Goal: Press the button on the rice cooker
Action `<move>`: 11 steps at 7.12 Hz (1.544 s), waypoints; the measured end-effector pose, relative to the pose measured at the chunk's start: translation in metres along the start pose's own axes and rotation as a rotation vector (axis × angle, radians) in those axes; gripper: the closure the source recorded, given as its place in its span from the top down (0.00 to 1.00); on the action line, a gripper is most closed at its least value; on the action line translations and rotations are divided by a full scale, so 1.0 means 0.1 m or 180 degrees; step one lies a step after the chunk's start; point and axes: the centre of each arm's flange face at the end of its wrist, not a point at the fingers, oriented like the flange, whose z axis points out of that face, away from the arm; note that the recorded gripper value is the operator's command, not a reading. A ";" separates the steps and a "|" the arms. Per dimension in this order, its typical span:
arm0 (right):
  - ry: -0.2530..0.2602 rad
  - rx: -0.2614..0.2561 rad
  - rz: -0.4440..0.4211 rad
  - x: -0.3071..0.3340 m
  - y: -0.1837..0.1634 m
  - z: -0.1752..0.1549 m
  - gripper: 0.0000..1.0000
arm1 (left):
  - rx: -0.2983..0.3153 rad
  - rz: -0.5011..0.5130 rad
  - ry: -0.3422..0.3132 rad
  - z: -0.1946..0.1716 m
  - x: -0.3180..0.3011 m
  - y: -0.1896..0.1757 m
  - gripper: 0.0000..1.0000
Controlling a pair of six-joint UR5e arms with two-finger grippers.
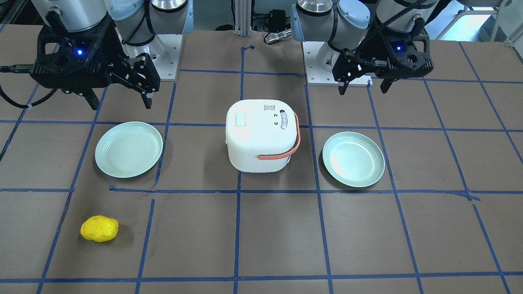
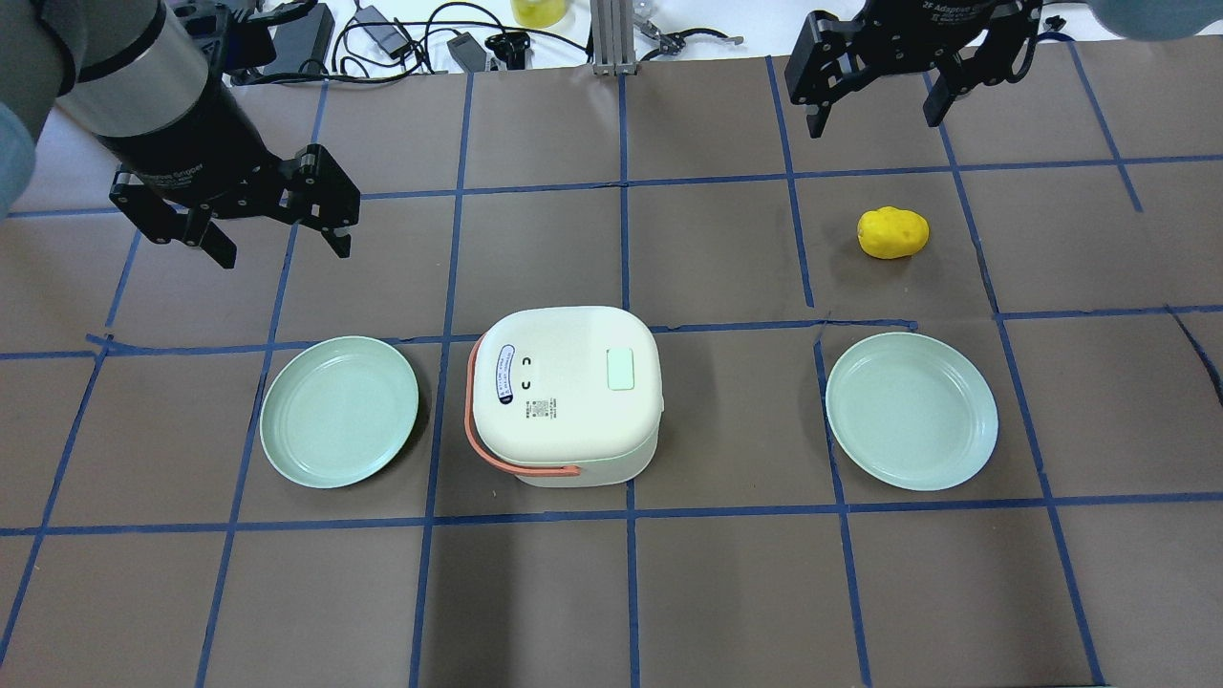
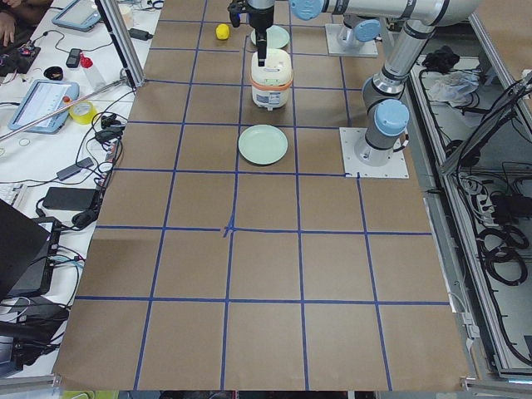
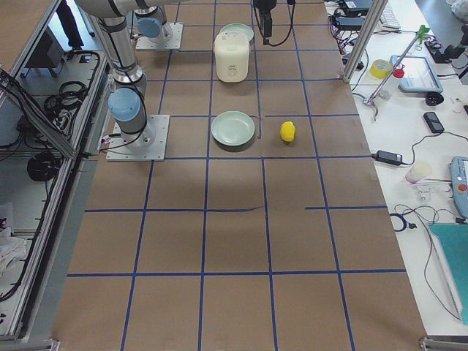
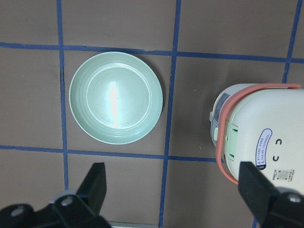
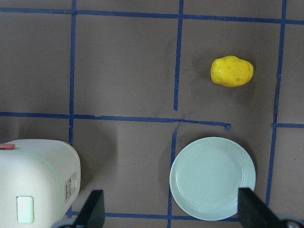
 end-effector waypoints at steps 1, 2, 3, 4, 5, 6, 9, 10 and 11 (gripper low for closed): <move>-0.0002 0.0001 -0.0002 0.00 0.00 0.00 1.00 | 0.0001 0.0001 0.0000 0.00 0.00 0.00 1.00; -0.0002 0.0000 -0.0002 -0.01 0.00 0.01 1.00 | 0.0002 0.0003 0.0000 0.00 0.00 0.00 1.00; 0.0000 -0.0007 0.0001 0.00 0.00 0.02 1.00 | 0.0001 0.0003 0.0000 0.00 0.00 0.00 1.00; -0.0001 -0.0011 0.0002 0.00 0.00 0.03 1.00 | 0.0001 0.0003 0.0000 0.00 0.00 0.00 1.00; -0.0005 -0.0016 0.0001 -0.01 0.00 0.03 1.00 | 0.0000 0.0004 0.0000 0.00 0.00 0.00 1.00; -0.0009 -0.0022 -0.0001 -0.01 0.00 0.04 1.00 | 0.0000 0.0005 0.0000 0.00 0.00 0.00 1.00; -0.0080 -0.0041 0.0158 -0.05 -0.02 0.10 0.98 | 0.0000 0.0003 0.0000 0.00 0.00 0.00 1.00; -0.0140 -0.0014 0.0316 -0.08 -0.02 0.13 0.91 | 0.0000 0.0004 0.0000 0.00 0.00 0.00 1.00; -0.0207 0.0004 0.0445 -0.17 -0.01 0.18 0.81 | 0.0000 0.0004 0.0000 0.00 0.00 0.00 1.00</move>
